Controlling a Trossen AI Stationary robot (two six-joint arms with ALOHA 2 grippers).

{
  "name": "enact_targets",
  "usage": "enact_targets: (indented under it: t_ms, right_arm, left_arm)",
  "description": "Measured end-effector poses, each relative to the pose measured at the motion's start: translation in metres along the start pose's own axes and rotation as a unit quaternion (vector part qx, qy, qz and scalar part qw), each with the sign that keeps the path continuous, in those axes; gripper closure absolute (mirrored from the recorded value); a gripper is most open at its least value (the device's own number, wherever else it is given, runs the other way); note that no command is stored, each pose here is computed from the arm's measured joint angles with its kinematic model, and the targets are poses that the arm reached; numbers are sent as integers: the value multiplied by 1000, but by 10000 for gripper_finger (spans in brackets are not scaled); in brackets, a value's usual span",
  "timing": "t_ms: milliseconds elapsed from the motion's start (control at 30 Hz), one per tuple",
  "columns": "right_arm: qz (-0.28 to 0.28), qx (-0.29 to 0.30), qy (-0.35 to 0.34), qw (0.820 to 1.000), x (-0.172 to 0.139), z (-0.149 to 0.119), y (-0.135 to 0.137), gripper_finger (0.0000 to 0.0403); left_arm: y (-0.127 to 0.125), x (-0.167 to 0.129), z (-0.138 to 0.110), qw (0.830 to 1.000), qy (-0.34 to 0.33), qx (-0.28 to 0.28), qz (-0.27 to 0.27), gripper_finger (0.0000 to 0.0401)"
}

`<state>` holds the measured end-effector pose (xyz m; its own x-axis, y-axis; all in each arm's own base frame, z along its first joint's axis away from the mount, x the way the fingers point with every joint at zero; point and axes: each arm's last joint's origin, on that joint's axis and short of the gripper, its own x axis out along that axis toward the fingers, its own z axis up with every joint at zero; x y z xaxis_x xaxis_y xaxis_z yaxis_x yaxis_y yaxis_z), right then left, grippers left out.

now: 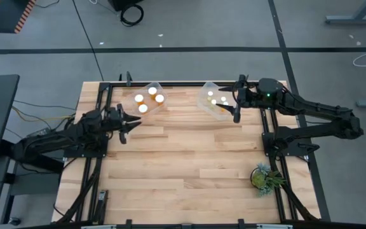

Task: Pick and place medicine bottles into bin by pill shape (circle, oval)
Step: Return to Home Position

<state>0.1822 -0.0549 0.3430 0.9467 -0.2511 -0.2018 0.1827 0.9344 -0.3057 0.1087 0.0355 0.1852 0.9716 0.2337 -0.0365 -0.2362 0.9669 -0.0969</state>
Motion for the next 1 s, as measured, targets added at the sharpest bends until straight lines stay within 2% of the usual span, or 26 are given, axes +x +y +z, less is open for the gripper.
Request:
enact_targets:
  t_ms: [200, 467, 667, 800, 1000]
  right_arm:
    - [22, -1, -14, 1000, -3, 2, 1, 109]
    - [86, -5, -59, 994, -17, 8, 4, 109]
    - [96, -8, -55, 994, -20, -4, 9, 110]
    - [95, 11, -76, 993, -28, -8, 10, 121]
    - [126, 52, -104, 985, -41, -22, 17, 135]
  left_arm:
    - [0, -6, -11, 1000, -22, 2, -2, 294]
    - [1, -11, -17, 1000, -23, -11, 1, 294]
    - [1, -11, -18, 1000, -20, -12, 1, 294]
    - [1, -11, -21, 1000, -8, -13, 3, 294]
    - [1, -11, -22, 1000, -2, -13, 4, 294]
